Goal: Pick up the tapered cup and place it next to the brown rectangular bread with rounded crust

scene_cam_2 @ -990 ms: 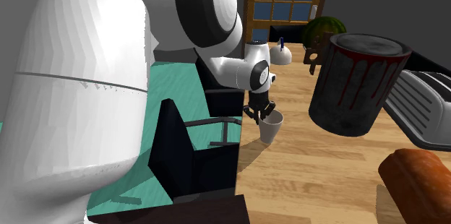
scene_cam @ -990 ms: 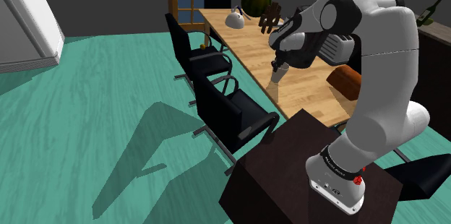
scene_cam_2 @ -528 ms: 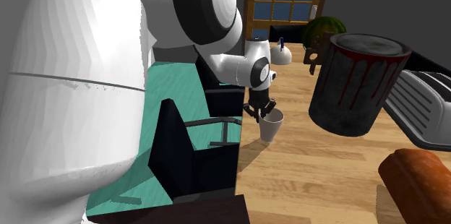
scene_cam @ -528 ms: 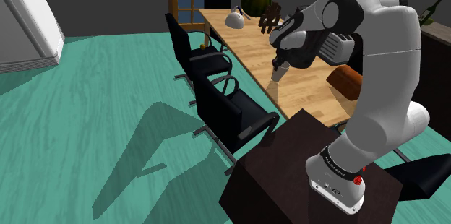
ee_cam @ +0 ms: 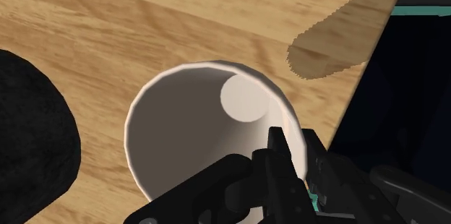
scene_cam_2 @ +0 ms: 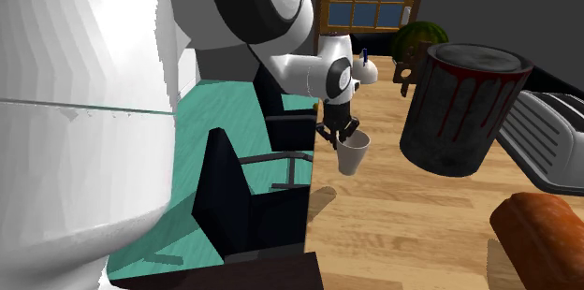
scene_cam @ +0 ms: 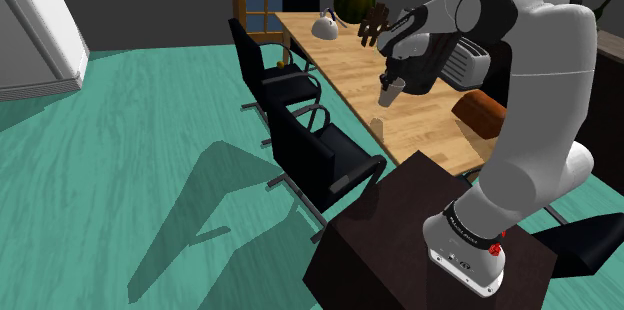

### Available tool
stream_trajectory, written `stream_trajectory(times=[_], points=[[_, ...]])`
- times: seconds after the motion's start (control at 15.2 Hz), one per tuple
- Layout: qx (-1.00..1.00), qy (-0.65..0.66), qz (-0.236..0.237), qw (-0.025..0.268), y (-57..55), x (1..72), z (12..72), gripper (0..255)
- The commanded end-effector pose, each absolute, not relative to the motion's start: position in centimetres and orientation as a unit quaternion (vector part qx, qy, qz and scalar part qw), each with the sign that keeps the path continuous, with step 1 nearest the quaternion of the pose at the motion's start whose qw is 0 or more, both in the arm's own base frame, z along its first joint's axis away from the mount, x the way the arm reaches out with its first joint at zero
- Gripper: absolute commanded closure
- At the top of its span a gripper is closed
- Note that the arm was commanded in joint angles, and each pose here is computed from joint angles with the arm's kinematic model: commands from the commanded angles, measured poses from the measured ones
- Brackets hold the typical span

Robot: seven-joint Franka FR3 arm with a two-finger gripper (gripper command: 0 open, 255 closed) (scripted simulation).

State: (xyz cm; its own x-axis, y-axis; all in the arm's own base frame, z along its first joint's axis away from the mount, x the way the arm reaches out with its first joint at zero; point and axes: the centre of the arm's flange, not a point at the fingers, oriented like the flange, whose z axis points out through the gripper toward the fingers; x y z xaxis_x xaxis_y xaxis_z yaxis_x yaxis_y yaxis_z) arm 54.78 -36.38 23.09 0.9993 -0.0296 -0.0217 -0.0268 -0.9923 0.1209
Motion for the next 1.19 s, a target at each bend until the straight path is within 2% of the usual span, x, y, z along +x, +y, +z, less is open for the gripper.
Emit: stream_trajectory(times=[0.0, 1.12], points=[[0.998, -0.014, -0.012, 0.060, -36.4, 54.9, 24.1, 255], [0.998, -0.014, -0.012, 0.060, -36.4, 54.9, 33.1, 255]])
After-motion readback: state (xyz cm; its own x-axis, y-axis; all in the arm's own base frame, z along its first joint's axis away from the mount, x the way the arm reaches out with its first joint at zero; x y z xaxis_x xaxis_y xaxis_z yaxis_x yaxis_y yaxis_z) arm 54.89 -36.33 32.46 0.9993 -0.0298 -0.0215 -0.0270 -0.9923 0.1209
